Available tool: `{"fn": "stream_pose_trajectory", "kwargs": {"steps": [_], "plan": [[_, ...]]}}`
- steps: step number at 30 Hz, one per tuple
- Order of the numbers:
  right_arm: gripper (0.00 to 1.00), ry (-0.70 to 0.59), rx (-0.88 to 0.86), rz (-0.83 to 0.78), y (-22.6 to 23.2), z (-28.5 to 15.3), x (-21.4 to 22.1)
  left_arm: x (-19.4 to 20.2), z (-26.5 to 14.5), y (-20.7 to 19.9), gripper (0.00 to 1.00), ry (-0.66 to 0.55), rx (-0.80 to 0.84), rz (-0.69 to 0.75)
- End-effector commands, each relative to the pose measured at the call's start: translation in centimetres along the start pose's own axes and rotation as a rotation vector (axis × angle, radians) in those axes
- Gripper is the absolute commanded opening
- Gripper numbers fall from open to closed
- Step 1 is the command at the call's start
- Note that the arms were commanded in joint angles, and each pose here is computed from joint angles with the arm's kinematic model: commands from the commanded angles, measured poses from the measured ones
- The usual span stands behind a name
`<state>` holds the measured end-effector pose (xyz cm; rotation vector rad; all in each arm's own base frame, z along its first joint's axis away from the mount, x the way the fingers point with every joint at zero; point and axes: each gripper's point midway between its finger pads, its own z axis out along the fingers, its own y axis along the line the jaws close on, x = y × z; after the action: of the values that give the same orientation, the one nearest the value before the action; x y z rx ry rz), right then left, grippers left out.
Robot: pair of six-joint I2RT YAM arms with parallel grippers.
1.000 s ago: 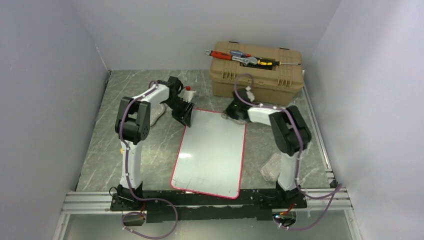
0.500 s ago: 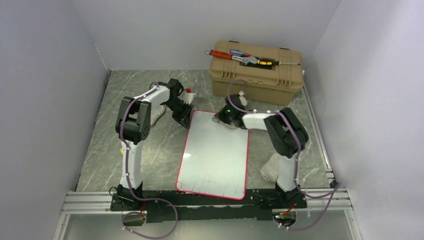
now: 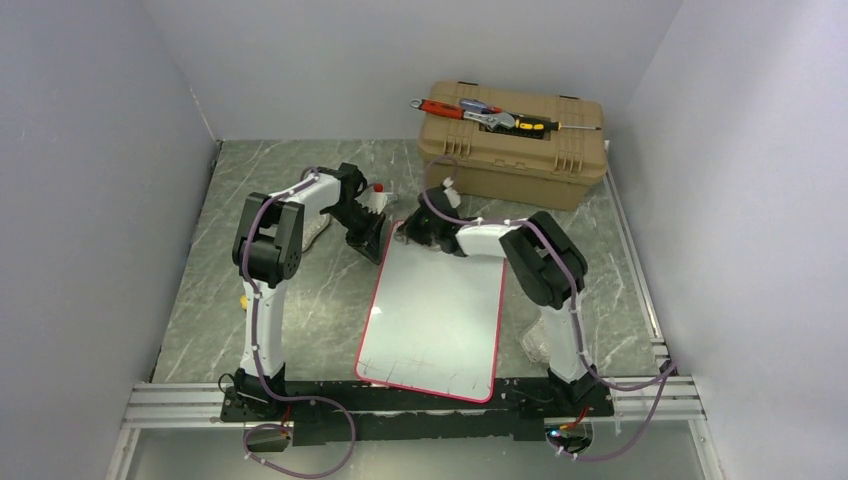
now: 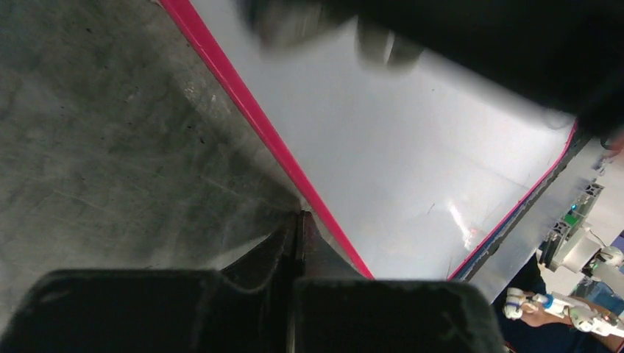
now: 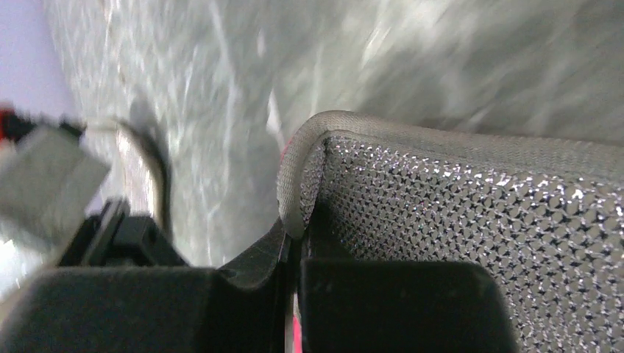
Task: Erase the whiteboard
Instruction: Erase the whiteboard at the center of the board.
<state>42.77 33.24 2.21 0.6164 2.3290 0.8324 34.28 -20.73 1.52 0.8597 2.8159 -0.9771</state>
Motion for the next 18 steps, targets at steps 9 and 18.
{"fn": "stream_pose_trajectory", "kwargs": {"steps": [9, 18], "plan": [[0.0, 0.072, 0.409, -0.052, -18.0, -10.2, 1.9, 2.1, 0.9, 0.5, 0.03, 0.072, -0.002, 0.012], [0.0, 0.161, 0.372, -0.099, -15.6, -6.8, 5.0, 1.0, -1.0, -1.4, 0.03, 0.022, 0.028, 0.03]]}}
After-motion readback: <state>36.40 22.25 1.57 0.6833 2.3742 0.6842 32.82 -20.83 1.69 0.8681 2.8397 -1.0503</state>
